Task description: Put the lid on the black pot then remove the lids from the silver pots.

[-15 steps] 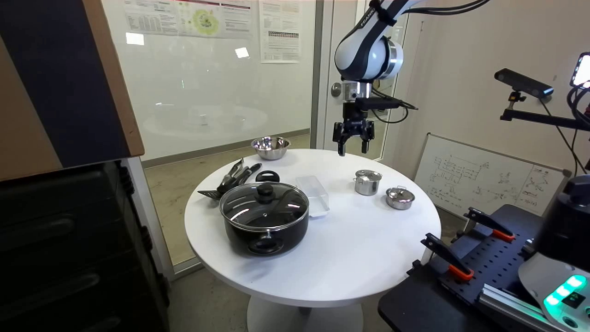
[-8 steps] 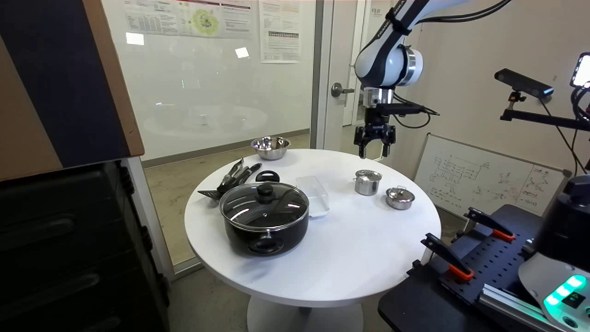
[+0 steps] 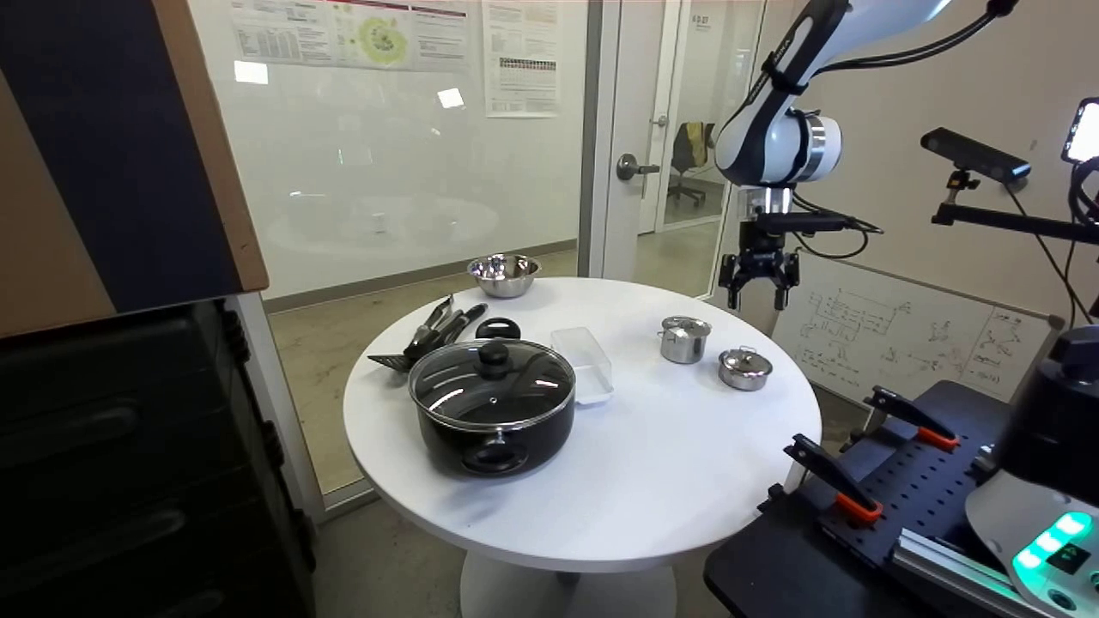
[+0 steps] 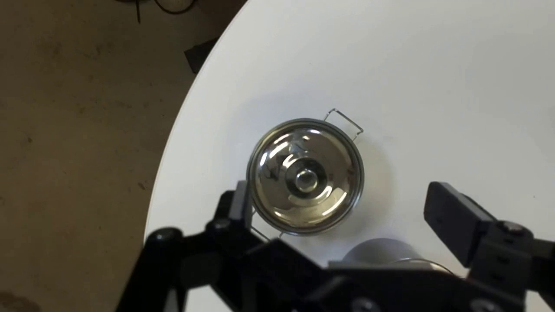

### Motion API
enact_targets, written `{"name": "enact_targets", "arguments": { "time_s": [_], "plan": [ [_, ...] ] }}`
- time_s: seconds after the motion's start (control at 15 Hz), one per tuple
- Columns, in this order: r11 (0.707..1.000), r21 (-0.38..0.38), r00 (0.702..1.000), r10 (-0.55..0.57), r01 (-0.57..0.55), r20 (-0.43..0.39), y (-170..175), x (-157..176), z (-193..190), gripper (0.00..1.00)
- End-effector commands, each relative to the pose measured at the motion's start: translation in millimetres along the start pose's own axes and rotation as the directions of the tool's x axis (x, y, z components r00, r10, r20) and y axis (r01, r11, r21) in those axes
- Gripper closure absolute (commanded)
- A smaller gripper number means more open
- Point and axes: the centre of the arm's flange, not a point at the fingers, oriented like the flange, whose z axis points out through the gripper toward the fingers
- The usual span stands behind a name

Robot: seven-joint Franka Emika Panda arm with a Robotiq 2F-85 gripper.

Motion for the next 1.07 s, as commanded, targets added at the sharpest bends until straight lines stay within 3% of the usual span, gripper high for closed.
{"name": "enact_targets", "arguments": {
  "time_s": [0.0,0.47,0.8,1.0],
  "plan": [
    [1.000,-0.010,1.000,0.016,-0.016,0.000,-0.1,-1.6,25.5,0.00],
    [0.997,-0.031,0.997,0.076,-0.076,-0.008,7.0,12.7,56.5,0.00],
    [0.996,-0.006,0.996,0.091,-0.091,0.005,13.1,18.5,61.2,0.00],
    [0.995,0.015,0.994,0.104,-0.104,-0.029,13.3,26.7,61.6,0.00]
  ]
}}
